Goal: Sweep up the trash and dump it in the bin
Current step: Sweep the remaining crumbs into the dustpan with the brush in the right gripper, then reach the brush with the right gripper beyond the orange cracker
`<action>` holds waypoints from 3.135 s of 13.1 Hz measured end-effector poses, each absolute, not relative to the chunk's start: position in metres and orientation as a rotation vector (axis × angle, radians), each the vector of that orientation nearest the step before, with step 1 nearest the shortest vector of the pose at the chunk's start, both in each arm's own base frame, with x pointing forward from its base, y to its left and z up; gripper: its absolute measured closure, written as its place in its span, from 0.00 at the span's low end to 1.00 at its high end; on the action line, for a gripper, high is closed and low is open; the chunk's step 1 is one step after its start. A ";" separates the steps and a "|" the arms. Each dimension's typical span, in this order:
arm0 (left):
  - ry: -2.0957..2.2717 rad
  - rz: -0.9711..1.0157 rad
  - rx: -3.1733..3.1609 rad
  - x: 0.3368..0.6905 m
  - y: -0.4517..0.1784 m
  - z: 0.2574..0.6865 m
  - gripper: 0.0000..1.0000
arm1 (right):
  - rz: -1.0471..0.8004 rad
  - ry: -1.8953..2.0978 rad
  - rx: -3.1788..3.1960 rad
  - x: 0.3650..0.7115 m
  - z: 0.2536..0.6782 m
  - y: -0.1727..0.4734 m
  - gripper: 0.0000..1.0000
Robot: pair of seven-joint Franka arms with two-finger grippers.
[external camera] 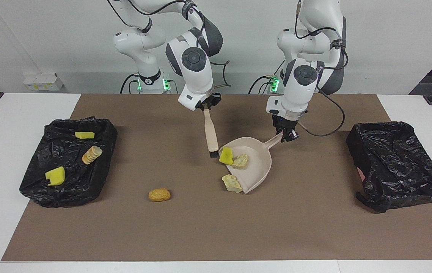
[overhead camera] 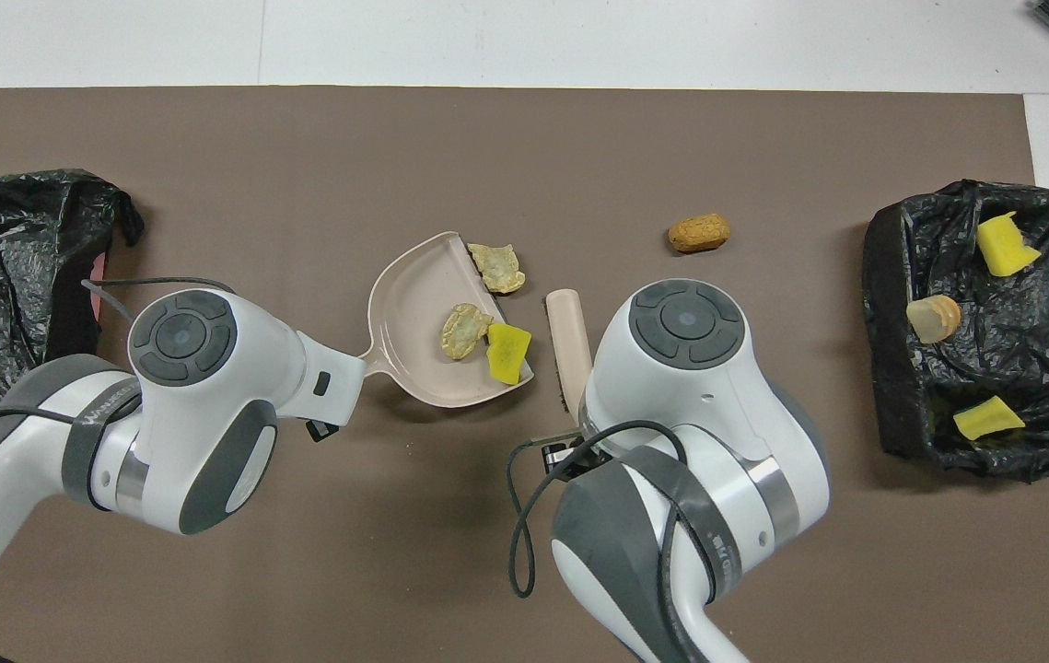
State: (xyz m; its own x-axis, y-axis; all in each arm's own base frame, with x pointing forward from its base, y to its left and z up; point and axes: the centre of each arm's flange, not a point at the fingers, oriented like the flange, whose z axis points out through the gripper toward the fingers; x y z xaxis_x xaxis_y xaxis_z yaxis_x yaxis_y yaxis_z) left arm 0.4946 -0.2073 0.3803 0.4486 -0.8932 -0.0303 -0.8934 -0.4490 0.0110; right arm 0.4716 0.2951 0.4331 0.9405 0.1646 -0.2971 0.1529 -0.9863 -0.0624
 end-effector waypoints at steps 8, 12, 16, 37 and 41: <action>1.474 0.039 -2.777 0.498 -0.207 0.372 0.68 | 0.505 -0.433 -3.182 0.548 0.343 0.304 0.74; 1.473 0.042 -2.778 0.498 -0.207 0.372 0.68 | 0.451 -0.716 -3.105 0.551 0.345 0.348 0.74; 1.473 0.046 -2.779 0.498 -0.207 0.370 0.68 | 0.395 -1.094 -2.976 0.523 0.358 0.395 0.74; 1.830 0.066 -2.616 0.473 -0.254 0.362 0.68 | 0.360 0.003 -3.328 0.641 0.355 0.085 0.74; 1.745 0.071 -2.705 0.470 -0.257 0.360 0.68 | 0.366 -0.207 -3.316 0.631 0.331 0.149 0.74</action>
State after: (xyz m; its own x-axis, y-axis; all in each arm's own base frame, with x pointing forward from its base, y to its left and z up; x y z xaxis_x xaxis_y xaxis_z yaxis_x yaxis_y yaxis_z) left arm 0.4704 -0.2568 0.3604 0.4127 -0.9108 0.0052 -0.9074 -0.4107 0.0893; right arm 0.6309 0.1493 0.3311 0.9686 0.0998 -0.2275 0.1435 -0.9723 0.1843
